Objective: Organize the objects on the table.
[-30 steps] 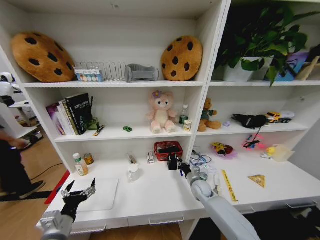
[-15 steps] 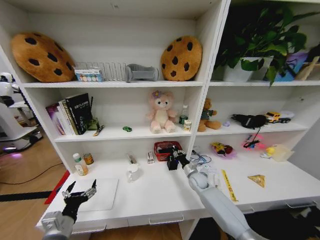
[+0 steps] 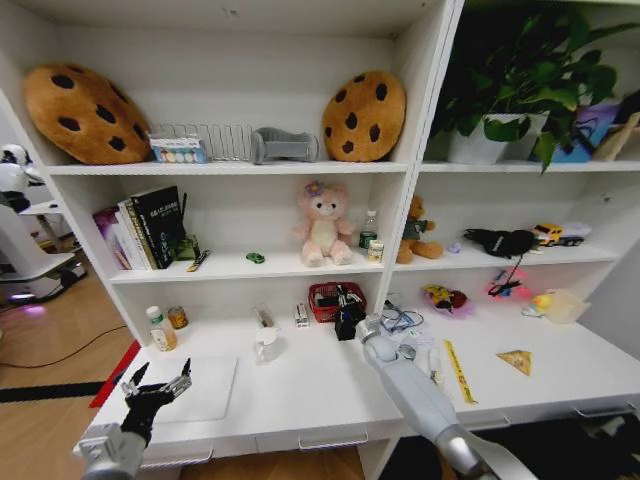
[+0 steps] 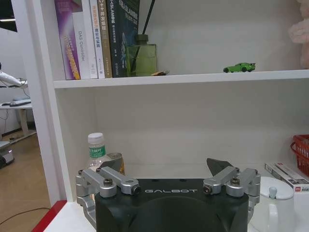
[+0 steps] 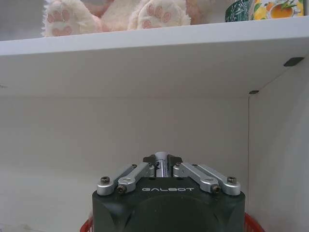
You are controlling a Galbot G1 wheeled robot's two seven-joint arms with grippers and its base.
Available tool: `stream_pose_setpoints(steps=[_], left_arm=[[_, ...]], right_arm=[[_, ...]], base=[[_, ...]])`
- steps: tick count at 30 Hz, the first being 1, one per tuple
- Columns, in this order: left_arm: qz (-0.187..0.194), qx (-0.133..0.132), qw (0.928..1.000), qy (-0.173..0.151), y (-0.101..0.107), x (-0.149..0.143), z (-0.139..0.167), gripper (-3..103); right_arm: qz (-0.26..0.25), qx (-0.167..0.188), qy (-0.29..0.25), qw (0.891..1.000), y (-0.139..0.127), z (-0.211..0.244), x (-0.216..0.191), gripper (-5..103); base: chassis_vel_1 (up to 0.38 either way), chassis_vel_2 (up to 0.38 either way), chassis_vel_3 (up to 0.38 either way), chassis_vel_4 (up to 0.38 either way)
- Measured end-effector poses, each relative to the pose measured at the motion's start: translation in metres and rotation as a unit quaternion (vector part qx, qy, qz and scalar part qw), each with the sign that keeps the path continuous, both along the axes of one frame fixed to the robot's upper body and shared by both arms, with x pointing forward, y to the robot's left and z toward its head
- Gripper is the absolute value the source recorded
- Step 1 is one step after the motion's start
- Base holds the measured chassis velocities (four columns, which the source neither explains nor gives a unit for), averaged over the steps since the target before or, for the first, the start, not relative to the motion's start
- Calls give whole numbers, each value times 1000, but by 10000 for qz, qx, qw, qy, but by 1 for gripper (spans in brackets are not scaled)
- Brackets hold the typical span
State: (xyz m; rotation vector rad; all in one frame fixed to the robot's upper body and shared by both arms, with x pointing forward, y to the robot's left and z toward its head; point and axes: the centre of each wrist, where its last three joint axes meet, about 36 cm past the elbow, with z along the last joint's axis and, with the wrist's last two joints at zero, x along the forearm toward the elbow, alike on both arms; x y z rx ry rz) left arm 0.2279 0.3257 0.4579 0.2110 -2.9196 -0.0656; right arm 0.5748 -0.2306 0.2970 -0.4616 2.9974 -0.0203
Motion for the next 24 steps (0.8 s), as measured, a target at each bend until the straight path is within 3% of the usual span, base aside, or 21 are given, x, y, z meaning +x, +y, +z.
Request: stream_pose_setpoints(steps=[4,11,16,22,24], left_arm=[[3,-16,10000,-2,0,1,0,99],[-1,-60,10000,-35,0,0,0,99],[-11,-79,10000,-50,-1,1,0,99],[-11,-81,10000,-46,-2,1,-1,99],[-9,-76,10000,-45,-2,1,-1,99]], right_arm=[[-33,93,19,9999,0,-7,-1,9],[-56,235,28,9997,2,-13,-2,28],[35,266,-47,9996,-3,-4,-6,49],[149,355,-97,9992,-7,13,-16,60],[229,381,-84,9990,-9,21,-25,71]], base=[[0,0,0,0],[0,0,0,0],[0,0,0,0],[0,0,0,0],[0,0,0,0]])
